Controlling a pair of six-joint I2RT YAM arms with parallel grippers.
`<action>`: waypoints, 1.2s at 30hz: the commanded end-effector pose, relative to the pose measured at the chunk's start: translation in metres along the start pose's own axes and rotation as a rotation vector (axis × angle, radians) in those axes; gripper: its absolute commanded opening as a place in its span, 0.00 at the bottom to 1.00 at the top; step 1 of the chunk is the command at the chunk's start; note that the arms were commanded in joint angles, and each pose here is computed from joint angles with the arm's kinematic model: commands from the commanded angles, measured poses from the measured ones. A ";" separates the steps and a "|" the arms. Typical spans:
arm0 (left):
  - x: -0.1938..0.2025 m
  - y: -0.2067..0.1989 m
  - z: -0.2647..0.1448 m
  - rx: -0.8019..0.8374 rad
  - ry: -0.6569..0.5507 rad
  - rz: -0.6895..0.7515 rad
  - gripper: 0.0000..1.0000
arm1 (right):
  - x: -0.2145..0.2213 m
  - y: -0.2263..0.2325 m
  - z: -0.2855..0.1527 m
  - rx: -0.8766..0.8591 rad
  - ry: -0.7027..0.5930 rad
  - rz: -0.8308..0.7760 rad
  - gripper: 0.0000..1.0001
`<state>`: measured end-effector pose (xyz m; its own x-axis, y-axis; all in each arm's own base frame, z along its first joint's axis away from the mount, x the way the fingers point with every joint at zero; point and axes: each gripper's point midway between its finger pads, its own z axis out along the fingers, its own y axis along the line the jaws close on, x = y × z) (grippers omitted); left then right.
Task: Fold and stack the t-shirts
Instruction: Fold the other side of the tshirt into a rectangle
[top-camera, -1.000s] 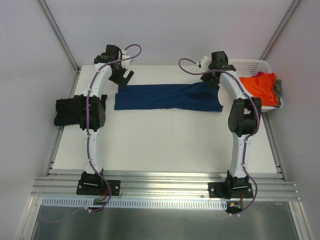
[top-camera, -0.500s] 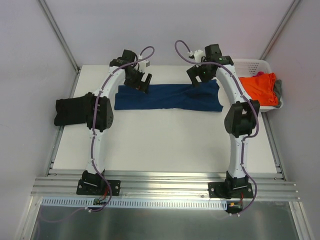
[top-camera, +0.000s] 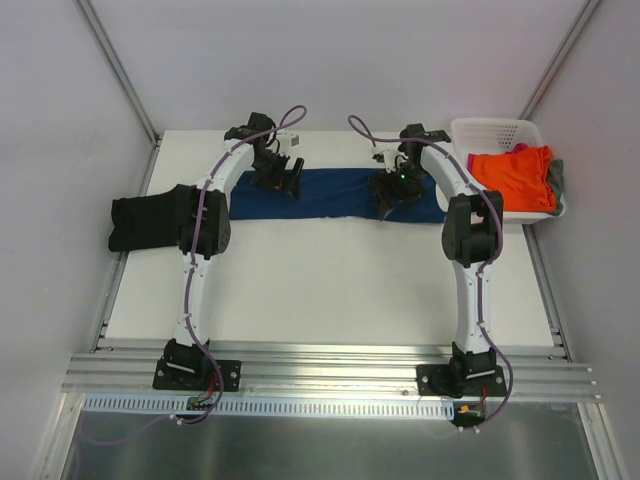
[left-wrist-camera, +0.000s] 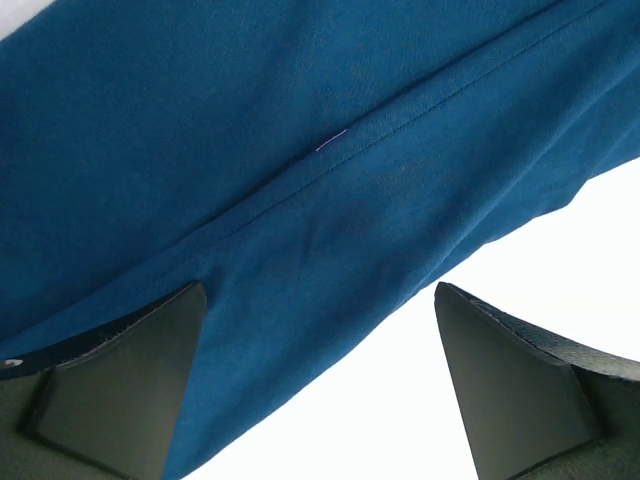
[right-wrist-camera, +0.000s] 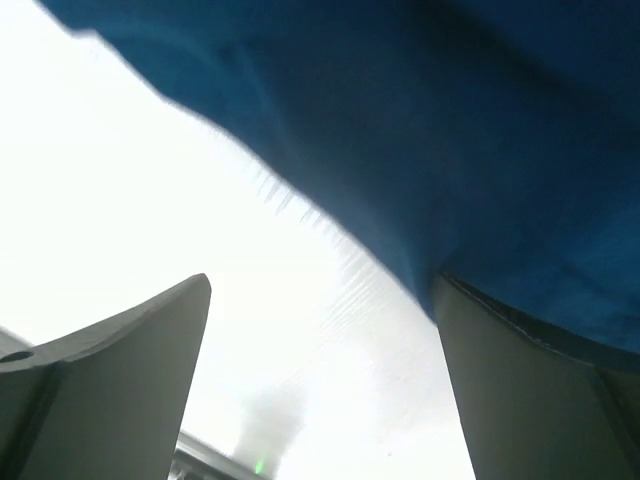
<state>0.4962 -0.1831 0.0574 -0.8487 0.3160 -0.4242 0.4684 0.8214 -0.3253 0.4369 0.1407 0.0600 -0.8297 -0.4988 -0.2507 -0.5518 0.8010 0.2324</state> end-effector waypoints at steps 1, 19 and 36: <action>0.000 0.000 -0.001 0.036 -0.001 -0.039 0.99 | 0.037 0.024 -0.012 -0.116 0.120 0.049 0.97; -0.028 0.027 -0.003 -0.065 -0.079 -0.035 0.99 | 0.059 0.053 -0.072 -0.185 0.072 0.062 0.97; -0.020 0.011 -0.022 -0.065 -0.068 -0.013 0.99 | 0.015 -0.004 -0.008 -0.113 0.040 0.108 0.97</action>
<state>0.5179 -0.1758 0.0433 -0.8570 0.2743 -0.4362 0.4262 0.8531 -0.3009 0.4156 0.1313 0.0743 -0.8688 -0.4550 -0.1955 -0.4952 0.7954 0.3496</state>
